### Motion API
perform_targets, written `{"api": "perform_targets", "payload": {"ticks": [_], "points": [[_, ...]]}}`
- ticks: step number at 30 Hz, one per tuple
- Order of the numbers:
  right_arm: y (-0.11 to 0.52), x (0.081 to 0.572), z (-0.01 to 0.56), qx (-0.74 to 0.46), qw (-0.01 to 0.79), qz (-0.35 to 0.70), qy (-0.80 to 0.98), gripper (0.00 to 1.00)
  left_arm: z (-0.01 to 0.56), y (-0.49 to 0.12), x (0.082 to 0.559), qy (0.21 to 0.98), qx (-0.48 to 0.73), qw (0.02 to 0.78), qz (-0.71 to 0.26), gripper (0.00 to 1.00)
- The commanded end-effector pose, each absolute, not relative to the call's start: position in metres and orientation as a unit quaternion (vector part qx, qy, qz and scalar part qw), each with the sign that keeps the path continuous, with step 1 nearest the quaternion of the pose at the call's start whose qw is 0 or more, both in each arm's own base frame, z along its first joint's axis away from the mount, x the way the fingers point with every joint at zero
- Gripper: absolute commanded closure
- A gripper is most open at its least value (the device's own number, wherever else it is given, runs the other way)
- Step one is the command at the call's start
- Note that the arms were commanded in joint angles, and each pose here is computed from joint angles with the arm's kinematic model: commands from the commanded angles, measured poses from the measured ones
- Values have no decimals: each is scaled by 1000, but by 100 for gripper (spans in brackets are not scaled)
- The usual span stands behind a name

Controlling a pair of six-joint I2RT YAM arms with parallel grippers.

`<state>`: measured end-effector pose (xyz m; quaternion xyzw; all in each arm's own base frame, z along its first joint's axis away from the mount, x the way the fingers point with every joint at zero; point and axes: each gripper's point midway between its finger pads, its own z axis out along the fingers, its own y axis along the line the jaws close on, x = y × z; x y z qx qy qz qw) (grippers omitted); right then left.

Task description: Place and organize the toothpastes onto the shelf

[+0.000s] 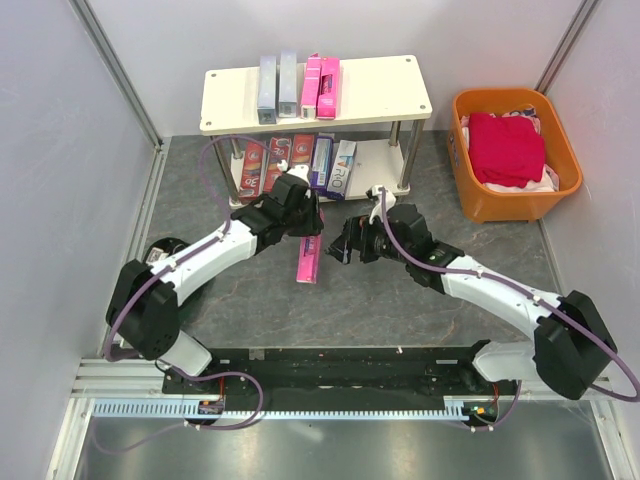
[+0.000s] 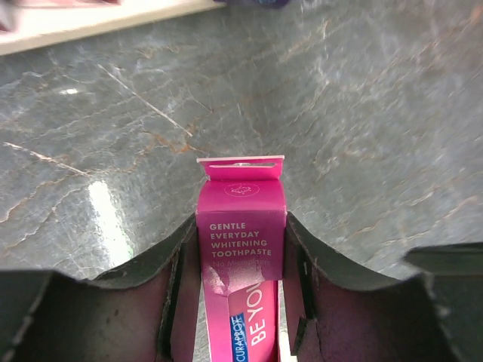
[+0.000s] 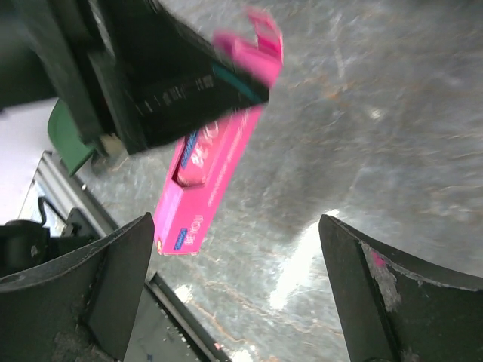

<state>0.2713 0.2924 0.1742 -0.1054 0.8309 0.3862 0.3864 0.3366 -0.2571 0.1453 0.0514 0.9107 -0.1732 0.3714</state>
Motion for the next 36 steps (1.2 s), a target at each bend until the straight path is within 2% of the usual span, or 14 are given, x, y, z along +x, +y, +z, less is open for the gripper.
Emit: {"api": "perform_targets", "payload": {"ticks": [1,10,13,14,16,17,20,21,23,24,25,29,36], "points": [[321,262,183,-113,383,429,810,2,184,-261,343,885,18,398,-240,67],[355,251,172,-125,356,465,801,10,198,-269,337,870,15,402,-286,66],[361,250,170,-127,351,471,799,24,202,-268,336,867,13,406,-289,66],[363,250,170,-128,350,473,799,33,206,-266,335,864,11,411,-292,66],[364,249,169,-131,348,474,798,41,211,-266,335,859,7,415,-299,65],[364,250,170,-130,351,473,798,49,214,-266,333,857,6,419,-302,65],[361,251,176,-130,361,470,795,62,217,-265,333,854,5,422,-305,62],[360,252,178,-130,364,470,794,63,217,-263,333,853,5,424,-303,60],[359,252,183,-131,369,467,793,66,218,-261,333,853,5,426,-303,45],[358,253,185,-130,372,466,792,67,218,-259,333,853,4,426,-303,23],[358,253,186,-129,372,465,793,69,218,-258,333,853,3,426,-301,18],[356,255,188,-128,377,457,795,71,221,-248,333,853,2,432,-293,7],[354,259,186,-129,380,445,800,72,238,-228,329,847,-4,452,-282,3]]}}
